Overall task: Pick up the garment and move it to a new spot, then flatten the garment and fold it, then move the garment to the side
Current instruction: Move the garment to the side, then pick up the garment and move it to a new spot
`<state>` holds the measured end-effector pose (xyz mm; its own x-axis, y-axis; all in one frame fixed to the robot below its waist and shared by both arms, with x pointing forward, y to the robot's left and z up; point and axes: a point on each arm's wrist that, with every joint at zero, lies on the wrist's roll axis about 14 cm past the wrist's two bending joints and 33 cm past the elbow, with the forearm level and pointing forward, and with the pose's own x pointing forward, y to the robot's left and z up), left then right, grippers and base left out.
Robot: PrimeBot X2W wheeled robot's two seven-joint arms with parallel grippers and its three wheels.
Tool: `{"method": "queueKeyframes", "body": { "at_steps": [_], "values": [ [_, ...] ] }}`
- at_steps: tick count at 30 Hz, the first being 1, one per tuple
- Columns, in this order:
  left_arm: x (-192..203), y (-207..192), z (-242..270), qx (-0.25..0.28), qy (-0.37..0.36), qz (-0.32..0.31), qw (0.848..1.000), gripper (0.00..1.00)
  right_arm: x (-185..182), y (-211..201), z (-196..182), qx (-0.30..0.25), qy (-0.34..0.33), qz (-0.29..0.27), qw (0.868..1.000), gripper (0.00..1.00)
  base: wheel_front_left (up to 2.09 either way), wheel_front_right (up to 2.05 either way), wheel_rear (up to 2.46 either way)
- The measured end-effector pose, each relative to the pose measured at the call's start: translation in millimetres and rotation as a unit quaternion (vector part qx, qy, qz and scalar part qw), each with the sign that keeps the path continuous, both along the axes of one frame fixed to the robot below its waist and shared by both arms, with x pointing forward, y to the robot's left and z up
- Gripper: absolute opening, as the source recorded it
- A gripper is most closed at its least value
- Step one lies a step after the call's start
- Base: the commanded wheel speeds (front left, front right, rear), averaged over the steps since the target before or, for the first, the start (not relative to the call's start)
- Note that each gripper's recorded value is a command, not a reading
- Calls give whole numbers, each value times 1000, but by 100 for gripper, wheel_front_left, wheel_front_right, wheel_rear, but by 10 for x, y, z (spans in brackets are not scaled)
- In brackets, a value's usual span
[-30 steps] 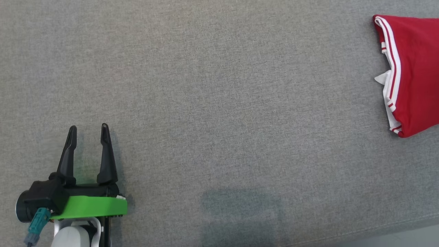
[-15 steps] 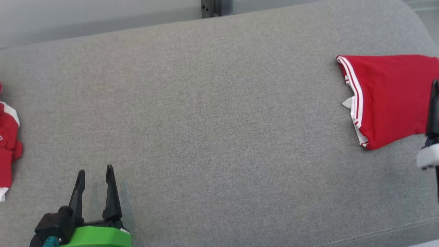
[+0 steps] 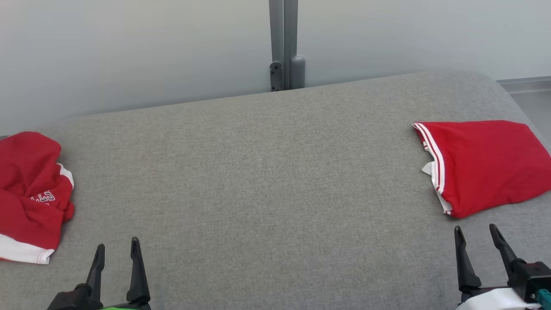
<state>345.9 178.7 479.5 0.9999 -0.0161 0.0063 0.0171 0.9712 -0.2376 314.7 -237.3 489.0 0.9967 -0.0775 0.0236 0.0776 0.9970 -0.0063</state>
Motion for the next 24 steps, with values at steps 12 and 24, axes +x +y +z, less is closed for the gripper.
{"method": "queueKeyframes", "body": {
  "at_steps": [12, 24],
  "values": [
    [-148, 152, 51, 0, -9, 27, 1000, 100, 125, 254, 16, 5, -4, 35, 999, 100, 0, 0, 0],
    [-473, 635, 97, -11, -17, 116, 993, 100, 481, 1124, 99, 19, -16, 165, 986, 100, 0, 0, 0]
  ]
}}
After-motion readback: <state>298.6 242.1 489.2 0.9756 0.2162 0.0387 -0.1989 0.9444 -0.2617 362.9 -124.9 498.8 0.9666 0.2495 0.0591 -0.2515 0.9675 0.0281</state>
